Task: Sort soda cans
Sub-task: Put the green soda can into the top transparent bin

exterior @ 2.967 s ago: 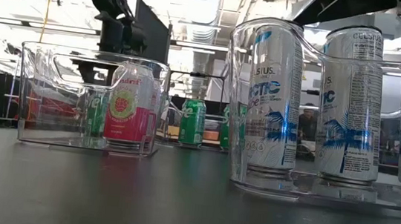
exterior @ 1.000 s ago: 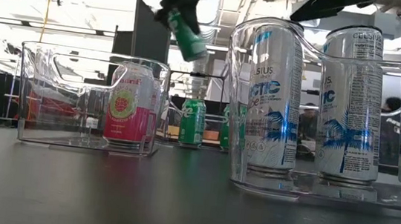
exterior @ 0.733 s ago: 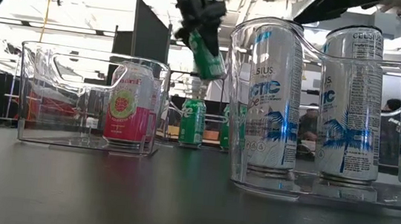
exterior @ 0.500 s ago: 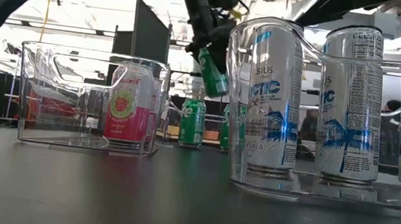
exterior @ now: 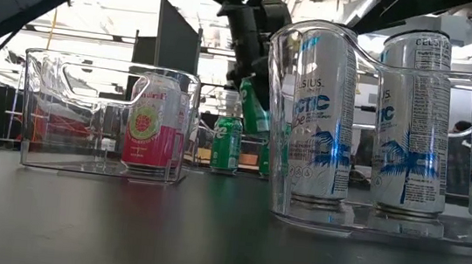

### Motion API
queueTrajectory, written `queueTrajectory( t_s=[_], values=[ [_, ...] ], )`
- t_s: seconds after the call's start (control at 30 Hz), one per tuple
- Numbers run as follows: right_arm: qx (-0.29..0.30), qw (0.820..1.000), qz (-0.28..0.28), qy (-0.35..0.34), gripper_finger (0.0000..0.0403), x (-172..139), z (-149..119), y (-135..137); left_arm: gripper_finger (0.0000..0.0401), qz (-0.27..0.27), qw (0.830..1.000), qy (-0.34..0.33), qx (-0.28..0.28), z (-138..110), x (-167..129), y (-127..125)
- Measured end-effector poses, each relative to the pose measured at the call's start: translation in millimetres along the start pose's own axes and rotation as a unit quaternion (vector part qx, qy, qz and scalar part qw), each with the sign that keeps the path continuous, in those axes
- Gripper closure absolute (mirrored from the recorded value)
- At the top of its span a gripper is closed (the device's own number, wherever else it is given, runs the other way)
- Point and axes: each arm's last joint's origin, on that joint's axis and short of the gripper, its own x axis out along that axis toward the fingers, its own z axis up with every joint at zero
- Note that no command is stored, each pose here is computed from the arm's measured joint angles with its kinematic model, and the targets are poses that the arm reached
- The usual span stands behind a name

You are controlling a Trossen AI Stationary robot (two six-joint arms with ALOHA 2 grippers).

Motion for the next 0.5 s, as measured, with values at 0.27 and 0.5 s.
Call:
queueTrajectory(
  t_s=[0.27,0.5],
  values=[
    [-0.002,1.0,0.0,0.0,0.0023,0.0,0.0,0.0,0.0104,0.005,1.0,-0.005,0.01,1.7,6.8,-0.2],
    [-0.001,1.0,0.001,0.001,0.0023,-0.2,-0.3,0.6,0.0104,0.013,0.999,0.032,0.019,-3.8,34.8,-3.3]
  ],
)
